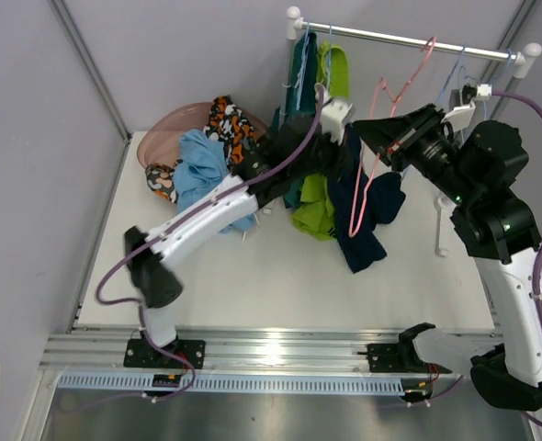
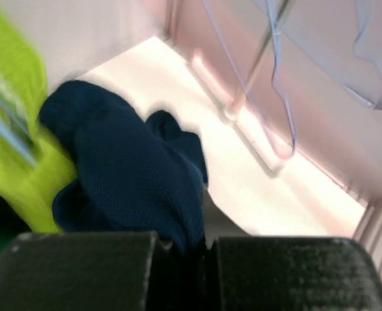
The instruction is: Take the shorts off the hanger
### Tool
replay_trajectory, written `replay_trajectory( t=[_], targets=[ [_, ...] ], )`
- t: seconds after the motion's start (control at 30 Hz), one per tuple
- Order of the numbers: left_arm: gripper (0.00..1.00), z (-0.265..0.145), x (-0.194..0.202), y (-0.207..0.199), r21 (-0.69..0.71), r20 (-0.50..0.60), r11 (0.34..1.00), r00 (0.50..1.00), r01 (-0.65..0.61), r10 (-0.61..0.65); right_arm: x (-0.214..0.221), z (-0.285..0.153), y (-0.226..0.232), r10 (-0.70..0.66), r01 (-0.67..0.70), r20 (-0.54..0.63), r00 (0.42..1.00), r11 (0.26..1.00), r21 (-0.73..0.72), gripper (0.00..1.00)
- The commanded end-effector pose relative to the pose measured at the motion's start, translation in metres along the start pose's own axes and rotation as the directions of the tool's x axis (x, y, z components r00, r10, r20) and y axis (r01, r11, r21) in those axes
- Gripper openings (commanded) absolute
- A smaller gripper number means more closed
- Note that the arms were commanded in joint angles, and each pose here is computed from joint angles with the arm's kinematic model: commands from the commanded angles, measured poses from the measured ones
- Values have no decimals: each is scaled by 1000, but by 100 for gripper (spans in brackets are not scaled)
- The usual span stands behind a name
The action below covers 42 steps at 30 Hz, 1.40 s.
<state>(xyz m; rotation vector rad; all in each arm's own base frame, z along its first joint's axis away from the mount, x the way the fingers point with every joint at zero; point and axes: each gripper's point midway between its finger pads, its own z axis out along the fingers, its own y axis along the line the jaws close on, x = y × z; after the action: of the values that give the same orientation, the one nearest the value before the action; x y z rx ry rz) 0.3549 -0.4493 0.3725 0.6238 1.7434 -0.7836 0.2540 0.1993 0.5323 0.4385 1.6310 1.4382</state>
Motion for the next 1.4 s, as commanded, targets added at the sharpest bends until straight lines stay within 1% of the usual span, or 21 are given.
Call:
replay_trajectory(
  t=[0.0, 0.03, 0.07, 0.1, 0.17, 0.3, 0.37, 0.4, 0.47, 0.5, 0.57, 0.63, 0.67, 0.73, 0.87, 0.9, 1.0, 1.1, 1.23, 1.27, 1.37],
  targets=[
    [0, -107, -38, -32, 25, 114, 1000, 993, -1, -2, -26, -8, 22, -85, 86, 49, 995, 996, -22, 0],
    [0, -115, -9, -25, 7, 66, 1000, 998, 3, -3, -25, -5, 22, -86, 86, 9, 996, 996, -37, 0],
    [0, -134, -16, -23, 0, 87, 1000, 996, 12, -12, -29, 3, 13, -79, 79, -4, 997, 997, -22, 0],
    [0, -173, -39, -19, -19, 159, 1000, 987, 19, -15, -40, 6, 7, -77, 77, 16, 997, 997, -11, 0],
    [0, -202, -37, -6, -83, 147, 997, 989, -3, 15, -44, 12, -6, -74, 74, -9, 997, 997, 2, 0],
    [0, -265, -81, 42, -268, 218, 963, 972, -29, 90, -62, 32, -37, -43, 44, -31, 999, 999, 26, 0],
    [0, -282, -102, 57, -310, 249, 951, 963, -20, 102, -70, 38, -50, -29, 30, -26, 999, 999, 42, 0],
    [0, -288, -109, 79, -375, 251, 927, 961, -15, 117, -72, 40, -51, -30, 31, -30, 999, 999, 36, 0],
    [0, -276, -110, 103, -434, 209, 901, 969, -27, 130, -78, 48, -66, -20, 22, -32, 999, 998, 62, 0],
    [0, -294, -137, 117, -480, 254, 877, 955, -15, 155, -80, 49, -68, -20, 23, -37, 999, 998, 61, 0],
    [0, -283, -149, 151, -525, 239, 851, 960, 4, 143, -85, 53, -78, -21, 23, -34, 999, 997, 78, 0],
    [0, -299, -190, 155, -517, 329, 856, 930, 29, 167, -89, 55, -86, -14, 17, -36, 999, 996, 90, 0],
    [0, -277, -184, 186, -539, 292, 841, 946, 39, 143, -93, 54, -89, -19, 21, -29, 999, 995, 93, 0],
    [0, -282, -206, 199, -542, 343, 839, 925, 51, 165, -92, 56, -93, -11, 14, -43, 999, 996, 92, 0],
    [0, -255, -196, 263, -521, 363, 845, 927, 117, 96, -106, 57, -105, -7, 10, -30, 1000, 995, 99, 0],
    [0, -236, -184, 278, -495, 339, 860, 939, 122, 62, -108, 56, -107, -12, 15, -33, 999, 995, 99, 0],
    [0, -213, -168, 316, -509, 321, 849, 946, 144, 32, -111, 58, -117, -8, 12, -35, 999, 994, 109, 0],
    [0, -189, -154, 334, -476, 311, 865, 951, 157, -1, -115, 61, -125, -6, 9, -29, 1000, 993, 115, 0],
    [0, -149, -108, 366, -456, 250, 863, 962, 217, -109, -115, 67, -130, 8, -5, -34, 999, 994, 107, 0],
    [3, -143, -97, 372, -461, 234, 856, 963, 233, -136, -115, 68, -129, 5, -2, -33, 999, 995, 103, 0],
    [51, -129, -55, 390, -497, 179, 822, 959, 279, -218, -114, 73, -126, -2, 6, -39, 999, 995, 96, 0]
  ],
)
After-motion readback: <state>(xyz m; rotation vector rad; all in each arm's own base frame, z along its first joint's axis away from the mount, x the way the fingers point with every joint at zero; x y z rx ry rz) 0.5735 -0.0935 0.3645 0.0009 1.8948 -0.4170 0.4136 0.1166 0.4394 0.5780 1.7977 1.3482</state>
